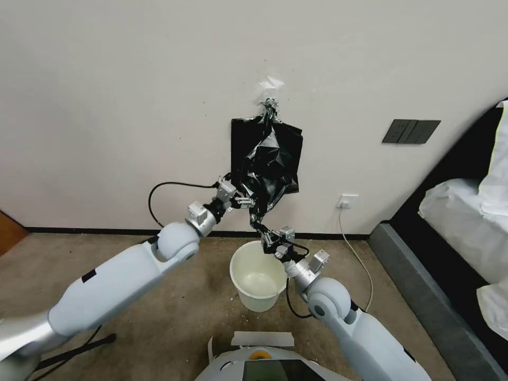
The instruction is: Place a trash bag onto the trash bin.
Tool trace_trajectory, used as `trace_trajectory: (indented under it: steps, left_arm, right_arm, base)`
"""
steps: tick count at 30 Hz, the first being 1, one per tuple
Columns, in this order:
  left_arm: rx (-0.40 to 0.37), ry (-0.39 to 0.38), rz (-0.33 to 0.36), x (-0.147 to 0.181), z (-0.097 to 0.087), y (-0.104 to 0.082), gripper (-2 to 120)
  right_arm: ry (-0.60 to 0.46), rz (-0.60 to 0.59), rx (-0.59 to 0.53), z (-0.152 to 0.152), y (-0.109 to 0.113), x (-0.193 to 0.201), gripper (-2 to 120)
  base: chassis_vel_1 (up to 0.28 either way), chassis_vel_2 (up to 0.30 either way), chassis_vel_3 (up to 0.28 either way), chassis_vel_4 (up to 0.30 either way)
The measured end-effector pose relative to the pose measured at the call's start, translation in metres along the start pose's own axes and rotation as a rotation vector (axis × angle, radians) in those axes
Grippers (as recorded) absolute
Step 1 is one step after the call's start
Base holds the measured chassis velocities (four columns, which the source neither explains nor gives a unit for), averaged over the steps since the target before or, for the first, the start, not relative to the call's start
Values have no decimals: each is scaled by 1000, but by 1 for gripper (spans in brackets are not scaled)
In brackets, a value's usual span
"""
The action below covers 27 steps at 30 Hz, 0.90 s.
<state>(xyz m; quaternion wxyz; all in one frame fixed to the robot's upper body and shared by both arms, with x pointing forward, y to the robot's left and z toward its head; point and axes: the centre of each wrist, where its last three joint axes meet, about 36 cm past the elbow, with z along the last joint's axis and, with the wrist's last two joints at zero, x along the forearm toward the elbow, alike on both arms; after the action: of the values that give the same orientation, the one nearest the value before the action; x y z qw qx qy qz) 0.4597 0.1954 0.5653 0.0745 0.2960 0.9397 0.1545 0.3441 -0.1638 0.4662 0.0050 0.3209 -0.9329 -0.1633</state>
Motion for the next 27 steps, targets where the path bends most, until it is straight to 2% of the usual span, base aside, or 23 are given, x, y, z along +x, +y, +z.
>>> trace_trajectory:
  steps: [4, 5, 9, 10, 11, 12, 13, 15, 19, 20, 21, 24, 25, 26, 27]
  left_arm:
    - [13, 17, -13, 3, -2, 0, 94]
    - [45, 29, -25, 4, -4, -1, 87]
    - [57, 31, -33, 4, -5, 0, 79]
    - [56, 26, -37, 4, -7, 1, 68]
    - [56, 26, -37, 4, -7, 1, 68]
    - [56, 22, -37, 4, -9, 1, 62]
    - [56, 22, -37, 4, -9, 1, 62]
    - [60, 24, -37, 6, -10, 2, 51]
    - [60, 24, -37, 6, -10, 2, 51]
    - [67, 28, -40, 6, -11, 2, 35]
    - [76, 28, -45, 8, -13, 2, 28]
    - [76, 28, -45, 8, -13, 2, 28]
    - [93, 29, -58, 12, -16, 2, 15]
    - [93, 29, -58, 12, -16, 2, 15]
    - [96, 29, -63, 15, -16, 2, 9]
  right_arm:
    - [-5, 4, -2, -2, 0, 1, 0]
    - [-8, 5, -2, -2, 0, 2, 0]
    - [-11, 5, -4, -3, 1, 2, 0]
    - [-10, 6, -5, -2, 1, 3, 0]
    - [-10, 6, -5, -2, 1, 3, 0]
    - [-8, 8, -5, -2, 1, 4, 0]
    - [-8, 8, -5, -2, 1, 4, 0]
    - [-9, 9, -4, -1, 1, 5, 0]
    - [-9, 9, -4, -1, 1, 5, 0]
    - [-12, 6, -2, -2, 2, 6, 0]
    - [-11, 6, 0, -2, 1, 6, 0]
    - [-11, 6, 0, -2, 1, 6, 0]
    - [-12, 8, 2, -3, 0, 6, 0]
    - [-12, 8, 2, -3, 0, 6, 0]
    - [-13, 11, 2, -3, 0, 6, 0]
  base:
    - [0, 0, 0, 0]
    - [0, 0, 0, 0]
    - [0, 0, 0, 0]
    - [0, 0, 0, 0]
    - [0, 0, 0, 0]
    - [0, 0, 0, 0]
    - [0, 0, 0, 0]
    - [0, 0, 0, 0]
    - [0, 0, 0, 0]
    - [0, 0, 0, 0]
    - [0, 0, 0, 0]
    - [0, 0, 0, 0]
    - [0, 0, 0, 0]
    - [0, 0, 0, 0]
    - [0, 0, 0, 0]
